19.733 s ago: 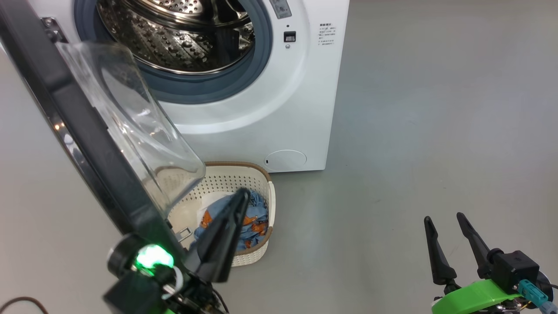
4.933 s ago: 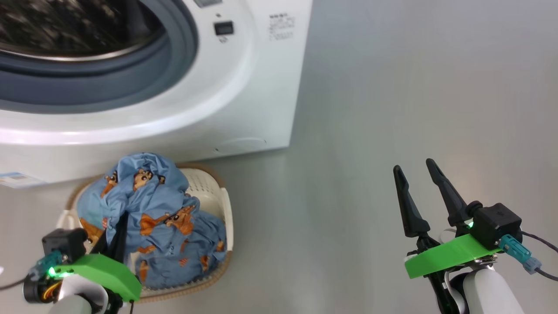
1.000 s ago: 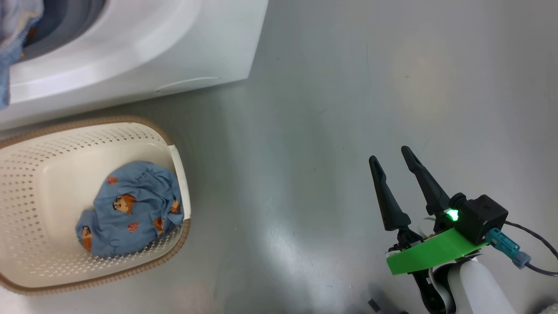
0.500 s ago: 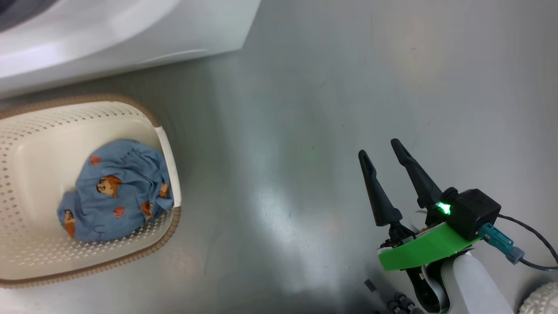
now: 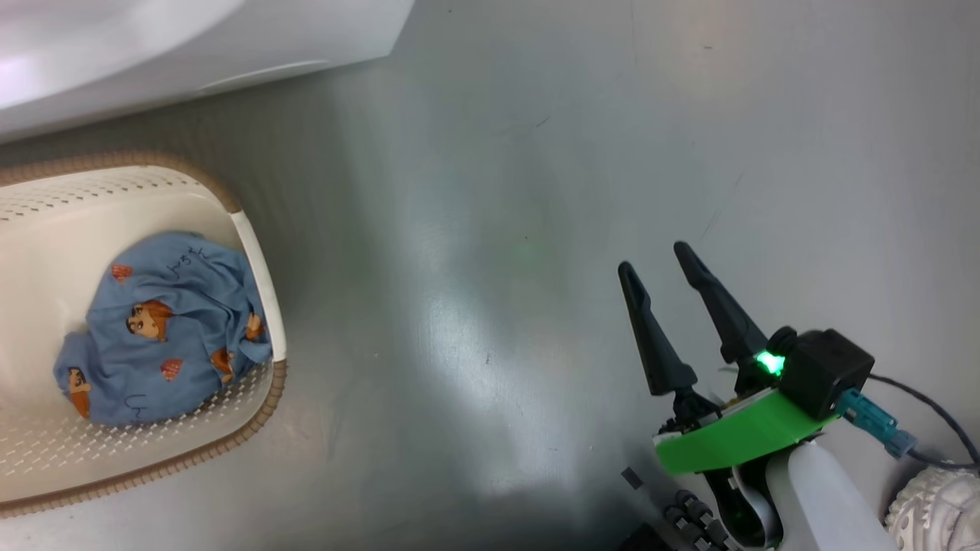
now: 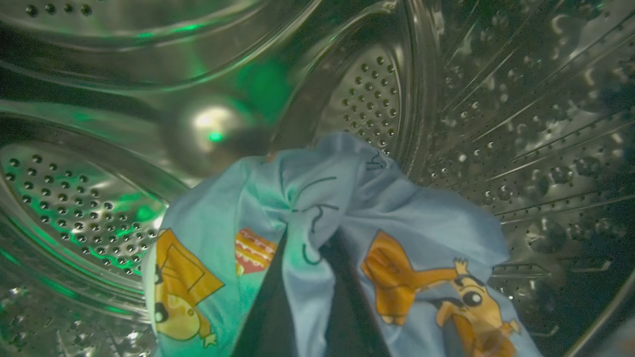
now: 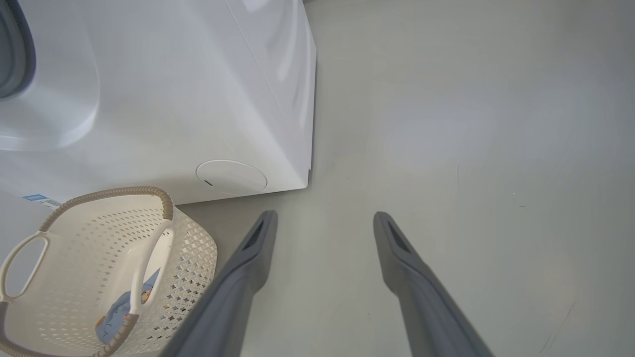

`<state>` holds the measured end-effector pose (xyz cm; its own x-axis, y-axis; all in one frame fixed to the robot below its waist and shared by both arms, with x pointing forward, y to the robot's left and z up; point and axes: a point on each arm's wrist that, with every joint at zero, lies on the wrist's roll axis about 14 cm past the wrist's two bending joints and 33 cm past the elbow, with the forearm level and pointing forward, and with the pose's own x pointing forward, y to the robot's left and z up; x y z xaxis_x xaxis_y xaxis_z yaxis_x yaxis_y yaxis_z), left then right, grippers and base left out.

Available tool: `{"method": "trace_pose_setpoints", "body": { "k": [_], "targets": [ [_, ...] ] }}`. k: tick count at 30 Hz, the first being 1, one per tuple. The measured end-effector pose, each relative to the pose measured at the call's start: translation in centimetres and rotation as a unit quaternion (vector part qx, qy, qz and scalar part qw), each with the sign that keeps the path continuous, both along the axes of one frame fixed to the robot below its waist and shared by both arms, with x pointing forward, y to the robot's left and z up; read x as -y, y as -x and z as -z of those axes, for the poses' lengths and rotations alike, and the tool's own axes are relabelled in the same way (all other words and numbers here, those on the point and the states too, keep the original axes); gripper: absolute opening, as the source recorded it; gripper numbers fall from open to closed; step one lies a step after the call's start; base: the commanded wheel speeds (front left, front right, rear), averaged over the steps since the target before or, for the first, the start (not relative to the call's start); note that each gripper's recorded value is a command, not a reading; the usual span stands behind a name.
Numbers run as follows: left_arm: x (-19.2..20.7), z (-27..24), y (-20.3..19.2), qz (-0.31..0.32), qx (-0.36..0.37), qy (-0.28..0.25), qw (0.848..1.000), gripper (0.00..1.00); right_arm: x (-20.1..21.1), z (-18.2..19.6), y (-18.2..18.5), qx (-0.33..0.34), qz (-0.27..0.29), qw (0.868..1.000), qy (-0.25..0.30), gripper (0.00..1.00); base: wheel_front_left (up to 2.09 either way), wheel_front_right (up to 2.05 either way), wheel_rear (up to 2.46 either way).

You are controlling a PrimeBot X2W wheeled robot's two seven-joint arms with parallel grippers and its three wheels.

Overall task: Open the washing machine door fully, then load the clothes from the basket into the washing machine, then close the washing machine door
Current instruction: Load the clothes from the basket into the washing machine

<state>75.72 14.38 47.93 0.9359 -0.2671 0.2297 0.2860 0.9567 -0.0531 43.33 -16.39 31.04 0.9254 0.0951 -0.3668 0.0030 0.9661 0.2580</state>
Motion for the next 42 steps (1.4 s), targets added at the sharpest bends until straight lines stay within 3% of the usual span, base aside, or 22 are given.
{"method": "trace_pose_setpoints", "body": {
  "k": [4,5,6,7,17,24,42],
  "targets": [
    [-0.6,0.6,0.2,-0.011,-0.004,0.004,1.0,0.0,0.0,-0.2,-0.5,0.006,-0.001,1.0,0.0,1.0,0.0,0.0,0.0],
    [-0.7,1.4,0.4,-0.012,-0.015,0.002,1.0,0.07,0.0,-0.2,-0.5,0.007,-0.002,1.0,0.0,1.0,0.0,0.0,0.0],
    [-0.7,2.2,0.6,-0.014,-0.026,0.0,1.0,0.44,-0.1,-0.2,-0.5,0.007,-0.002,1.0,-0.001,1.0,0.0,0.0,0.0],
    [-0.8,2.7,0.7,-0.015,-0.034,0.0,0.999,1.0,-0.2,-0.2,-0.5,0.007,-0.003,1.0,-0.002,1.0,0.0,0.0,0.0],
    [-1.0,5.1,1.7,-0.021,-0.093,0.003,0.995,1.0,-0.6,-0.7,-0.8,0.015,-0.007,1.0,-0.006,1.0,0.0,0.0,0.0],
    [-0.5,3.1,2.7,-0.014,-0.091,0.017,0.996,1.0,-0.7,-2.1,-1.9,0.037,-0.008,0.999,-0.008,1.0,0.0,0.0,0.0],
    [0.1,-0.7,9.7,0.001,-0.08,0.028,0.996,1.0,-1.5,-6.2,-2.4,0.083,-0.019,0.996,-0.005,1.0,0.0,0.0,0.0]
  ]
}}
